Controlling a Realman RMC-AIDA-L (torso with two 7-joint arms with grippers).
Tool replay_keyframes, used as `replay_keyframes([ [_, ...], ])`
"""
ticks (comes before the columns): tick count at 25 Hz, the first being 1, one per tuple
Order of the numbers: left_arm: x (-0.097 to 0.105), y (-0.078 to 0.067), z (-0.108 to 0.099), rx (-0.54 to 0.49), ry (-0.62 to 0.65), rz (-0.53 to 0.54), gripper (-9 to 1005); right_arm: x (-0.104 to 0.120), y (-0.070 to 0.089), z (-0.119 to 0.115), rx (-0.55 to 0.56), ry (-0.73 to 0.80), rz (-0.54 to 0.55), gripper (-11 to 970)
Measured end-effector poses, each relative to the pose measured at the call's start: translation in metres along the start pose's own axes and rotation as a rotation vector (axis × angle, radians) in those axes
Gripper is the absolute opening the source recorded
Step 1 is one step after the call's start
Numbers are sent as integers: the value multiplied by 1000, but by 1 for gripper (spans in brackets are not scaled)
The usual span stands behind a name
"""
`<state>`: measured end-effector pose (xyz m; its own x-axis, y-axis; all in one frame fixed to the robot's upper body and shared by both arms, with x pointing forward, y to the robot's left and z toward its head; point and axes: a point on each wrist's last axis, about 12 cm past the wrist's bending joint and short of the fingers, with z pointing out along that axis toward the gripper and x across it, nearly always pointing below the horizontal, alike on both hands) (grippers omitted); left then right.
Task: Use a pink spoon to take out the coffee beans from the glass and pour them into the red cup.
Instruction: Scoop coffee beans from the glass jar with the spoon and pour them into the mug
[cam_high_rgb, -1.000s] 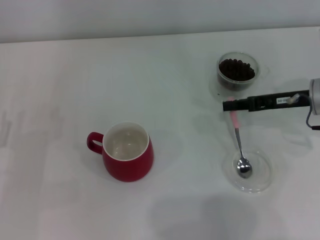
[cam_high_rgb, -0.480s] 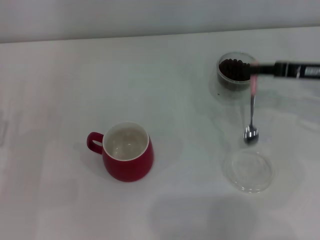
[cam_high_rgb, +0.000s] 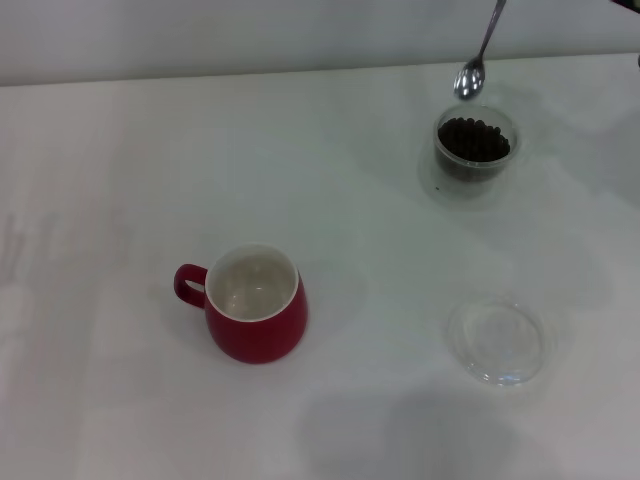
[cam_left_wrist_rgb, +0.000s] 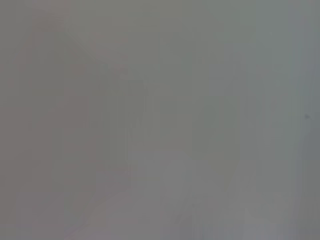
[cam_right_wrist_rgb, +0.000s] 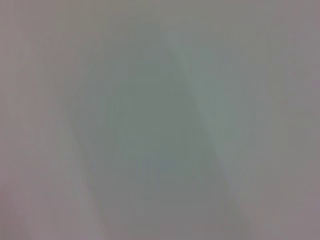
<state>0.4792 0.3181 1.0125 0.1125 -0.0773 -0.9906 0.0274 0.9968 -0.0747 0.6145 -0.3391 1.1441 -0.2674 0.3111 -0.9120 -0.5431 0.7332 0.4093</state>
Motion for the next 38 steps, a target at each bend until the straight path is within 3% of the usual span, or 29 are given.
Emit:
replay_keyframes([
  [5,0,0,0,-1,1,0,788,5,-1,7,65,-44,-144,150],
  [12,1,1,-3,-6,6,-2,789,25,-2,-8,92,-22,-279,150],
  [25,1,-3,-1,0,3,-12,788,58,6,-18,43,6,-330,151],
  [38,2,-4,-3,7,7,-11,789,73,4,-15,107,-20,-333,151],
])
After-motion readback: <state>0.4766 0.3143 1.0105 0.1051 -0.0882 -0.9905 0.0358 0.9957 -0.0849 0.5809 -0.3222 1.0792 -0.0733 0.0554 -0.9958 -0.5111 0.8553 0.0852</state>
